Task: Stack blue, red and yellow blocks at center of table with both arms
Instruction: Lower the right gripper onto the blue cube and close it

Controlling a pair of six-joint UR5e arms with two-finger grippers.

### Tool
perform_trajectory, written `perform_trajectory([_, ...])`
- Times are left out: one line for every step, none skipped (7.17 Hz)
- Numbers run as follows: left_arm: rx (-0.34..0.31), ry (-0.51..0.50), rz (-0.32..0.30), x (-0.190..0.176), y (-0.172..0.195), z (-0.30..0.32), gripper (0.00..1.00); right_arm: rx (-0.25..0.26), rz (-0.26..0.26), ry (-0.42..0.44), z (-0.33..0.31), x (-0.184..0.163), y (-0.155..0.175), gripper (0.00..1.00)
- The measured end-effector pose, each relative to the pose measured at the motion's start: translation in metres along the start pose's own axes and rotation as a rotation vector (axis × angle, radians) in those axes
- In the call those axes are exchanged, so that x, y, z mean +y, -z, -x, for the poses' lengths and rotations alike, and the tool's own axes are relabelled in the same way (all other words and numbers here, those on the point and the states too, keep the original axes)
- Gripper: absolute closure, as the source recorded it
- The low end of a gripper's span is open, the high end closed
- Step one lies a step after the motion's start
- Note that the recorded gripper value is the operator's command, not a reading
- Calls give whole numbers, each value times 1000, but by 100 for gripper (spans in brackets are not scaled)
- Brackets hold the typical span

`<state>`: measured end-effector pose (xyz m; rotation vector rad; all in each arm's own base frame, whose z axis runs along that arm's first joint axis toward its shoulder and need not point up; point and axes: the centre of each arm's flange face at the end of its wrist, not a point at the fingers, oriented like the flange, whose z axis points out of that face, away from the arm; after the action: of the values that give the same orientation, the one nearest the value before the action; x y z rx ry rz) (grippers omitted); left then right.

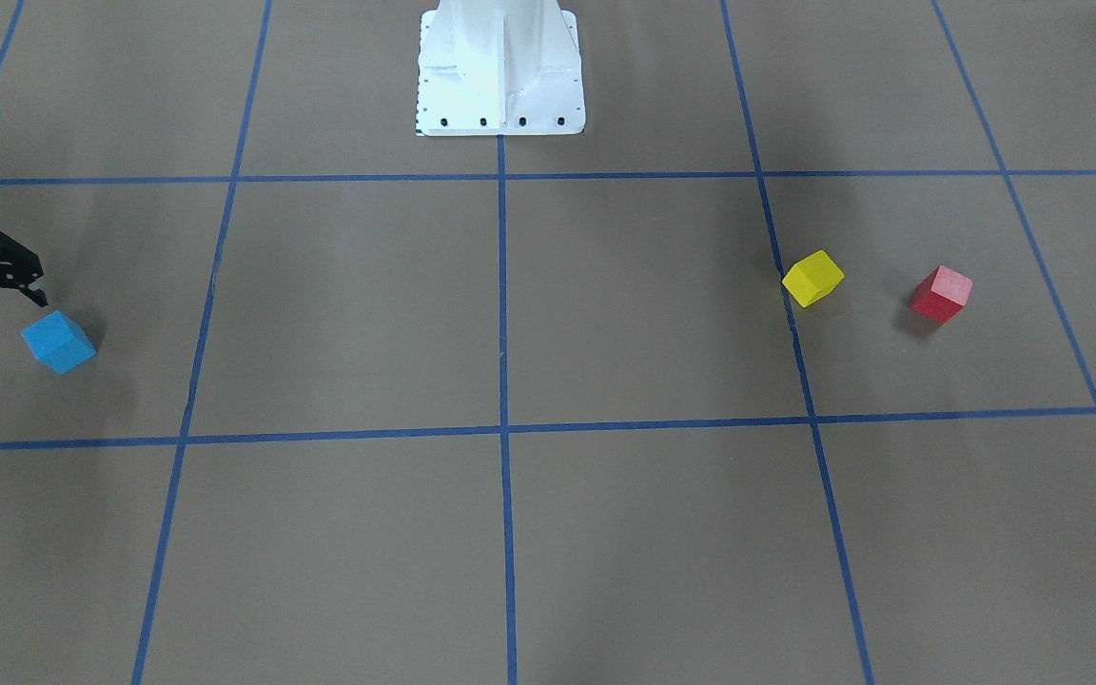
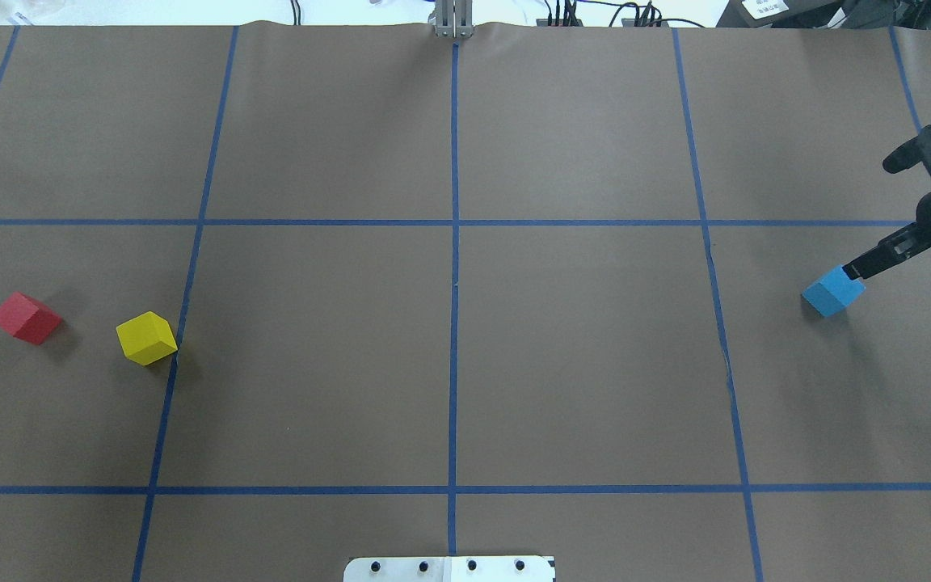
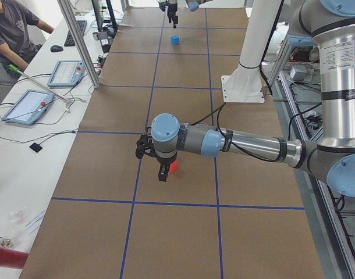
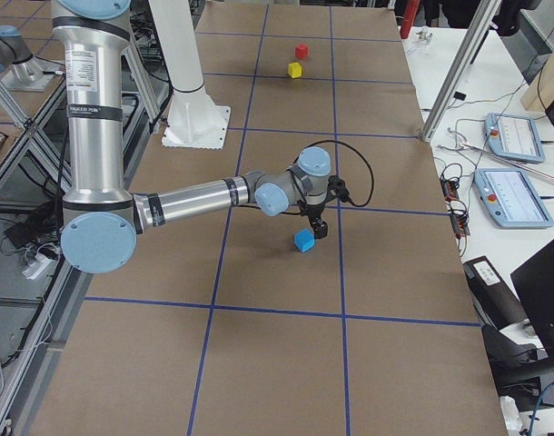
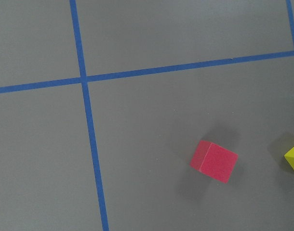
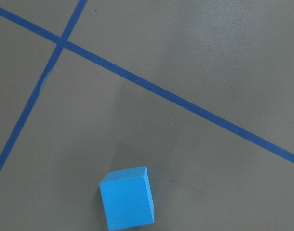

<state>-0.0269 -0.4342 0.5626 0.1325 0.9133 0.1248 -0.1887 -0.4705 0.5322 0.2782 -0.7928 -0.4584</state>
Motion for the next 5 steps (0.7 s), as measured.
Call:
perform_trajectory([0,-1,-1,0,0,0,0,-12,-12,31,10,6,-16,10])
perform_trajectory([0,-1,-1,-1,0,0,0,-16,-14,53,12,9,-30,10])
perform_trajectory([0,-2,-2,-1,1,-1,0,-15,-13,67,11,9,-39,10])
perform_trajectory([0,-3,-3,-1,1,-1,0,-12,-6,79,8,8,-46,10])
perform_trajectory([0,-6,-5,-1,2,-3,0,-3,2,88,3,8,-53,11])
